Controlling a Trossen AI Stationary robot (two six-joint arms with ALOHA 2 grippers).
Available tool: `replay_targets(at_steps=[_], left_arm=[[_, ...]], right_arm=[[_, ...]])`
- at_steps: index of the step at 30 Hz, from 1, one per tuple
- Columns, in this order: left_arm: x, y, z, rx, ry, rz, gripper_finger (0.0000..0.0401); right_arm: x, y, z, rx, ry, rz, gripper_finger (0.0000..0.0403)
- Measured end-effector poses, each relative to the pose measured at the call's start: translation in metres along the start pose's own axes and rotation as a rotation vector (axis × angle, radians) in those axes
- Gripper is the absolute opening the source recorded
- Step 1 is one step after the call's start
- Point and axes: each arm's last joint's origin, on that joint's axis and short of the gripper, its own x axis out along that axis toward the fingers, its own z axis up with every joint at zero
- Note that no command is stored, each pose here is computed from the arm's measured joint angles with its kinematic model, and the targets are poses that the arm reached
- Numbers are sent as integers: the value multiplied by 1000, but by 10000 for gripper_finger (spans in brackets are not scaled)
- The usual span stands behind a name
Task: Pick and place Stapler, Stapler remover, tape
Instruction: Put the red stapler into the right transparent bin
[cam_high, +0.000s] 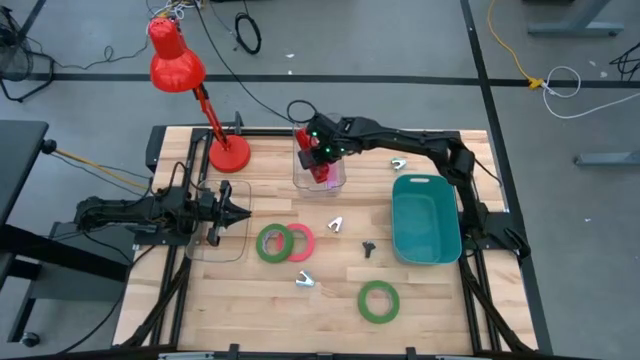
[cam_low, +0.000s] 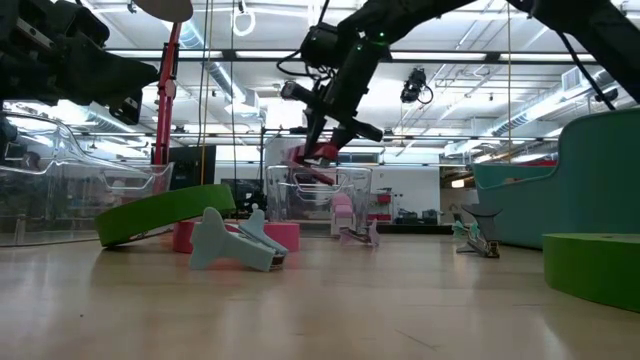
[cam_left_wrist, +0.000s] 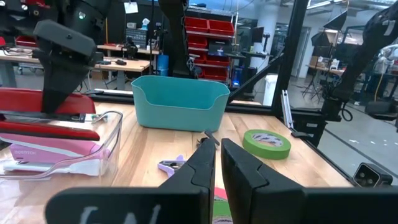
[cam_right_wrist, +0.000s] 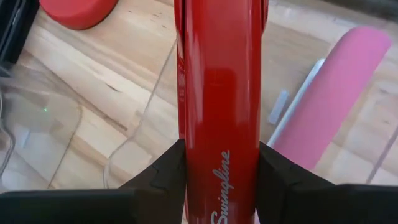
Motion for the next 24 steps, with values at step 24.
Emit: replay_targets(at_steps=[24], left_arm=[[0, 0, 0, 0, 0, 0, 30]], right_arm=[[27, -2, -3, 247, 4, -46, 135]])
